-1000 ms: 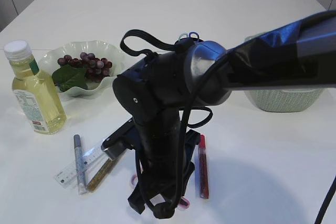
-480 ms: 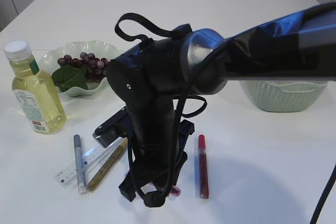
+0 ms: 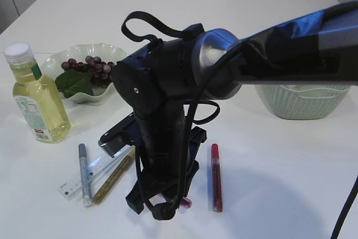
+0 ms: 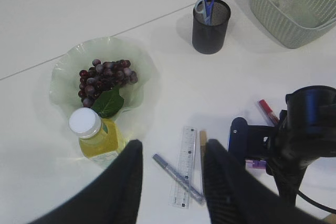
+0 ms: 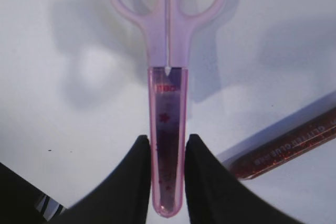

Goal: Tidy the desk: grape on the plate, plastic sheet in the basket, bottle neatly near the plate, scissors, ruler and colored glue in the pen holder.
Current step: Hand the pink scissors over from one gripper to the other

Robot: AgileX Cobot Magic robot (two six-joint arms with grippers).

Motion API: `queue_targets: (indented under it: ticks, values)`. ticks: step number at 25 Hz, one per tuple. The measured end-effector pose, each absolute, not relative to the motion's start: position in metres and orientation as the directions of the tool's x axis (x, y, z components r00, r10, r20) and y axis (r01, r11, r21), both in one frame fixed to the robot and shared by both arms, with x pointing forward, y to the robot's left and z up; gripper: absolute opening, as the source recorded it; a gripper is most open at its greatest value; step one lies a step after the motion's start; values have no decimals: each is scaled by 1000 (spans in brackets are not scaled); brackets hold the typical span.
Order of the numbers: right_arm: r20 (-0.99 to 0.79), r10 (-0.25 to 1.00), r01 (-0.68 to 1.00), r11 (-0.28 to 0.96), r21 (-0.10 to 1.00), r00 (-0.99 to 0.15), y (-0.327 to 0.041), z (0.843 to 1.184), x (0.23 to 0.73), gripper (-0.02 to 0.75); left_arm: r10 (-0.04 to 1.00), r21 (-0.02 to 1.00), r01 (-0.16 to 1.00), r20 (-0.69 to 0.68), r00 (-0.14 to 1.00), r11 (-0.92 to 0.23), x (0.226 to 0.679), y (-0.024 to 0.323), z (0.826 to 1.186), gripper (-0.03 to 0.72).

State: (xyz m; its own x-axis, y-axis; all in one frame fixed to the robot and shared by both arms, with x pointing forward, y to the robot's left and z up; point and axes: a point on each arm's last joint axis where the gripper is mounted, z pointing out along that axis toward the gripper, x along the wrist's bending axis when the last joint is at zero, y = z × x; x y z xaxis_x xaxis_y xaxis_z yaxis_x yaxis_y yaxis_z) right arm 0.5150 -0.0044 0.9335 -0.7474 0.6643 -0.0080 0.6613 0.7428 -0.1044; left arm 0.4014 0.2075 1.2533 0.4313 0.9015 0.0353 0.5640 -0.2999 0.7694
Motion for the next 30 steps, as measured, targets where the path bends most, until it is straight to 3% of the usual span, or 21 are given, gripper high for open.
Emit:
queue_targets:
  ticks: [30]
  values:
    - [-7,654,651,753,-95,-757,-2,937,517,187,899,769,567,24,438,-296,401,207,1253,290]
